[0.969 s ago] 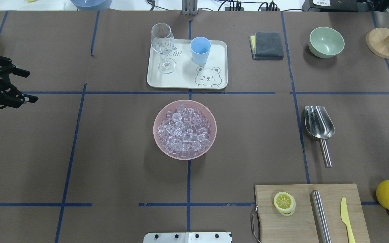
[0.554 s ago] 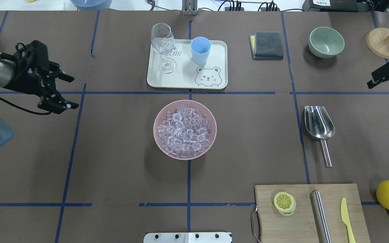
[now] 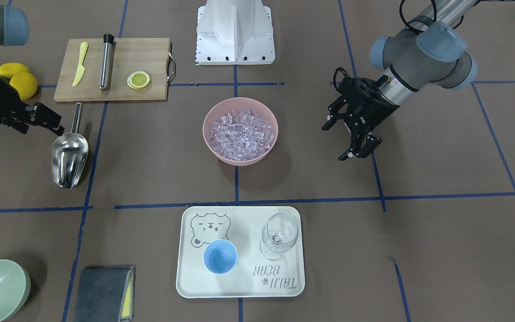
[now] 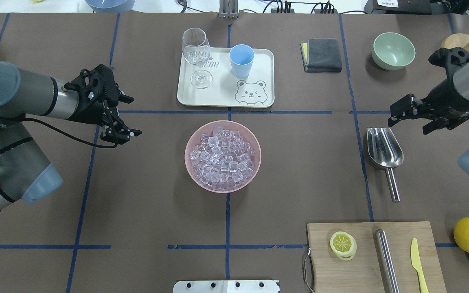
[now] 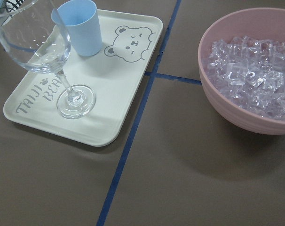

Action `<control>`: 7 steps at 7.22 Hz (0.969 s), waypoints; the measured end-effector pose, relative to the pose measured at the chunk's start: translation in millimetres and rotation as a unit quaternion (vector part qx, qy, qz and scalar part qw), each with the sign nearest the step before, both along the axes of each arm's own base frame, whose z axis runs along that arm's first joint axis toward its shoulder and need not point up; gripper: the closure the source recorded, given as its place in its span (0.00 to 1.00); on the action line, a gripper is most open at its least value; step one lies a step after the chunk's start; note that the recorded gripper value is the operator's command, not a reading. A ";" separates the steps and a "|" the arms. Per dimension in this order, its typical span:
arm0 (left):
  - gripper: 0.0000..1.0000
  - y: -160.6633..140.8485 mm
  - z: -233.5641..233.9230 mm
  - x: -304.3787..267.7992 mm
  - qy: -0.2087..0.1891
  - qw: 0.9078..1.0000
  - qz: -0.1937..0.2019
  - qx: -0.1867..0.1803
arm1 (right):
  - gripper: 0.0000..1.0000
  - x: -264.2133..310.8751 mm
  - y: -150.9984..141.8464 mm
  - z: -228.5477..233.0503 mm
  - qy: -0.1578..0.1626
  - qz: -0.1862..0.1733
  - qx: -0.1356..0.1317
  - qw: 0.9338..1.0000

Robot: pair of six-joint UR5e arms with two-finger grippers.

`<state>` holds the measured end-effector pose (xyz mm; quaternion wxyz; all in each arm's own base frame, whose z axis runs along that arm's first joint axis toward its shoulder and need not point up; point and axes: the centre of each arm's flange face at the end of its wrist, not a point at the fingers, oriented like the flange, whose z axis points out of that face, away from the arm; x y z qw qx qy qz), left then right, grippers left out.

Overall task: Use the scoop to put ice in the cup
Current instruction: 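Move the left gripper toward the pink bowl while the right reaches for the scoop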

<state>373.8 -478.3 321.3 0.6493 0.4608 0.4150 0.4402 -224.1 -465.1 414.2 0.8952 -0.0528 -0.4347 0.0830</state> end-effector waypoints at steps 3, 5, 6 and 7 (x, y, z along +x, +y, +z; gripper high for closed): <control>0.00 9.6 -9.8 20.7 0.005 1.000 0.014 0.001 | 0.00 -49.4 48.7 29.7 0.017 0.017 -0.027 0.999; 0.00 11.7 -10.7 24.2 0.006 1.000 0.017 0.002 | 0.00 -74.1 67.8 41.3 0.036 0.007 -0.028 0.999; 0.00 12.0 -11.5 24.3 0.006 1.000 0.017 0.002 | 0.01 -81.3 73.2 47.4 0.045 0.002 -0.027 0.999; 0.00 12.3 -12.7 24.4 0.007 1.000 0.017 0.003 | 0.01 -84.8 75.6 55.1 0.052 -0.003 -0.027 0.998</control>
